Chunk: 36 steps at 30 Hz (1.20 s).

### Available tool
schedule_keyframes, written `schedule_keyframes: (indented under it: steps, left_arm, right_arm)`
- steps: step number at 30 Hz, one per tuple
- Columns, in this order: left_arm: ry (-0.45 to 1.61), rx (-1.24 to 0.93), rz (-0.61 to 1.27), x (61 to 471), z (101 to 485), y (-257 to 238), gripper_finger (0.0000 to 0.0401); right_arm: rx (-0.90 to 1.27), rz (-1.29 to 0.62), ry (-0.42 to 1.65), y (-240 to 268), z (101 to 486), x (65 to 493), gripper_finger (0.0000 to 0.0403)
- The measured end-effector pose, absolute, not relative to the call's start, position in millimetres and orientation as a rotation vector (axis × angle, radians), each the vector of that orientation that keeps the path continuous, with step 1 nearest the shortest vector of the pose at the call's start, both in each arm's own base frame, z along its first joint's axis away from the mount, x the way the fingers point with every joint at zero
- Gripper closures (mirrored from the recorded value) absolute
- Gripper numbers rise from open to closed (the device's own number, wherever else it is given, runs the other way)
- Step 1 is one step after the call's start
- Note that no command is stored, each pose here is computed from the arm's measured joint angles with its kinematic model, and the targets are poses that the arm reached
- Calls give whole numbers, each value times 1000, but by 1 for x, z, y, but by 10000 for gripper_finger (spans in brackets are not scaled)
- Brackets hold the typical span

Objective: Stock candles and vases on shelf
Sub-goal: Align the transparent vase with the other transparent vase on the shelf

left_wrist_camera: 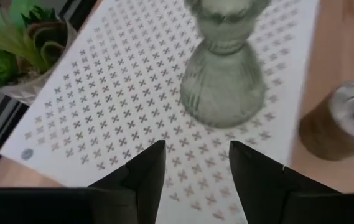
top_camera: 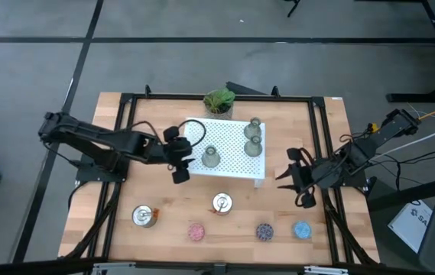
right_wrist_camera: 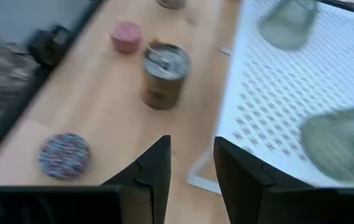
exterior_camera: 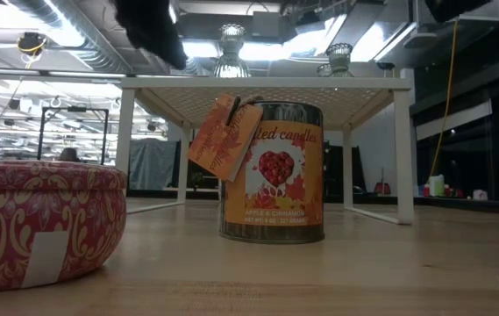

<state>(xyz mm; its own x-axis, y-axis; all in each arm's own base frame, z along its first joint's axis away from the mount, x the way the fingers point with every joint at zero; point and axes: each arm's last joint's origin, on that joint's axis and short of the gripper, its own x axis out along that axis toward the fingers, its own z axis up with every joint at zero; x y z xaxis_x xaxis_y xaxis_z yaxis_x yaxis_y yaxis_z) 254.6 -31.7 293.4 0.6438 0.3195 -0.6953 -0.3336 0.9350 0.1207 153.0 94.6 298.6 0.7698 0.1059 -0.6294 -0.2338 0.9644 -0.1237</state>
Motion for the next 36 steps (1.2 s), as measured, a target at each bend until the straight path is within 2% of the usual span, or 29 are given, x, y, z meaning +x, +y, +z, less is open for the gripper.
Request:
schedule_keyframes:
  steps: [6,12,24,36]
  left_arm:
    - [853,-18,379,275,272,-16,225]
    - [820,-64,253,289,269,-2,225]
    - [699,-42,167,305,273,9,223]
    - [692,-32,103,328,251,12,223]
  right_arm:
    - [-177,34,687,85,269,150,279]
    - [-93,11,664,84,251,151,279]
    - [-60,-20,639,80,251,155,279]
    - [-117,-67,647,69,251,161,279]
